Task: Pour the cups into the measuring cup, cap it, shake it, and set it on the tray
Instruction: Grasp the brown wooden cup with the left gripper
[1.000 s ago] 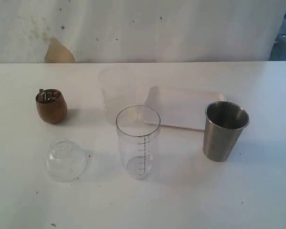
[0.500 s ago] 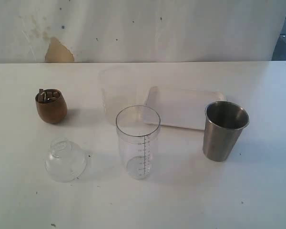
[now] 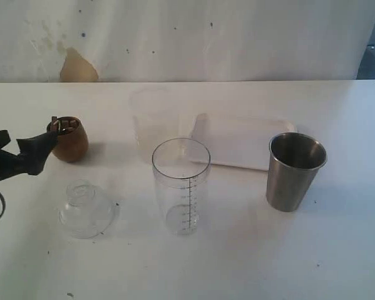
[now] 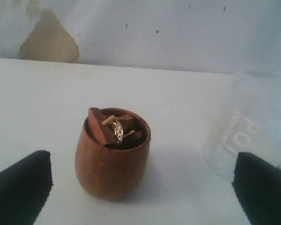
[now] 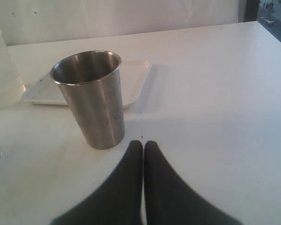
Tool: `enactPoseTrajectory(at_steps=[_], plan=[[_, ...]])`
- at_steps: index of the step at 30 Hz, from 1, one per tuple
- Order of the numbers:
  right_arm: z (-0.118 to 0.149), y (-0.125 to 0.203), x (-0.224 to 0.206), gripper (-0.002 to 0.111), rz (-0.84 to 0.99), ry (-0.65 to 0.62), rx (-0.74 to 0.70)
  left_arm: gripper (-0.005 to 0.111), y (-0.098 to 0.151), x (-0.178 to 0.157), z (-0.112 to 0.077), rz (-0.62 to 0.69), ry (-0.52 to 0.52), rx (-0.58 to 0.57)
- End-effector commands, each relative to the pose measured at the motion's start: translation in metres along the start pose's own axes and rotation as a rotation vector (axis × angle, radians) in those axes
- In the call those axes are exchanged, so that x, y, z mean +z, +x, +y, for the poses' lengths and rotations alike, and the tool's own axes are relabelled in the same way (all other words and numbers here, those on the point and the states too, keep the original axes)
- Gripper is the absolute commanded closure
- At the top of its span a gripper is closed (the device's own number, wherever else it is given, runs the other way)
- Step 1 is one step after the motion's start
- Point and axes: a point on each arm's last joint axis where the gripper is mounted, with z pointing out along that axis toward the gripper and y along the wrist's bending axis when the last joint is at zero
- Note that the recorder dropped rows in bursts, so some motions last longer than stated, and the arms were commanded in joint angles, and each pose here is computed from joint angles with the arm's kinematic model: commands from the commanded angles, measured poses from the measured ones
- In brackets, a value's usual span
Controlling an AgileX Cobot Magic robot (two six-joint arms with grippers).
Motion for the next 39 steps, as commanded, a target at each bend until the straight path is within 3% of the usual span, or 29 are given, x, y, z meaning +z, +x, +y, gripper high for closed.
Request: enactPoseTrajectory(at_steps=[1,13,20,29,35,39], plan=[[0.000,0.000,0.000,0.108,-0.004,0.001,-0.004,0.002,0.011,0.022,0.008,-0.022,0.039,0.061],[0.000,0.000,0.000,0.108,-0.004,0.001,-0.004,0.002,0.034,0.085,0.032,-0.009,0.143,0.149],[0.000,0.000,0.000,0.108,-0.004,0.001,-0.004,0.002,0.042,0.110,0.046,0.017,0.131,0.183],[0.000,0.000,0.000,0.108,-0.004,0.001,-0.004,0.002,0.054,0.128,0.055,0.013,0.137,0.185],[0.000,0.000,0.000,0.108,-0.004,0.001,-0.004,0.002,0.051,0.133,0.051,0.013,0.209,0.233],[0.000,0.000,0.000,0.108,-0.004,0.001,-0.004,0.002,0.051,0.133,0.052,0.016,0.196,0.226]])
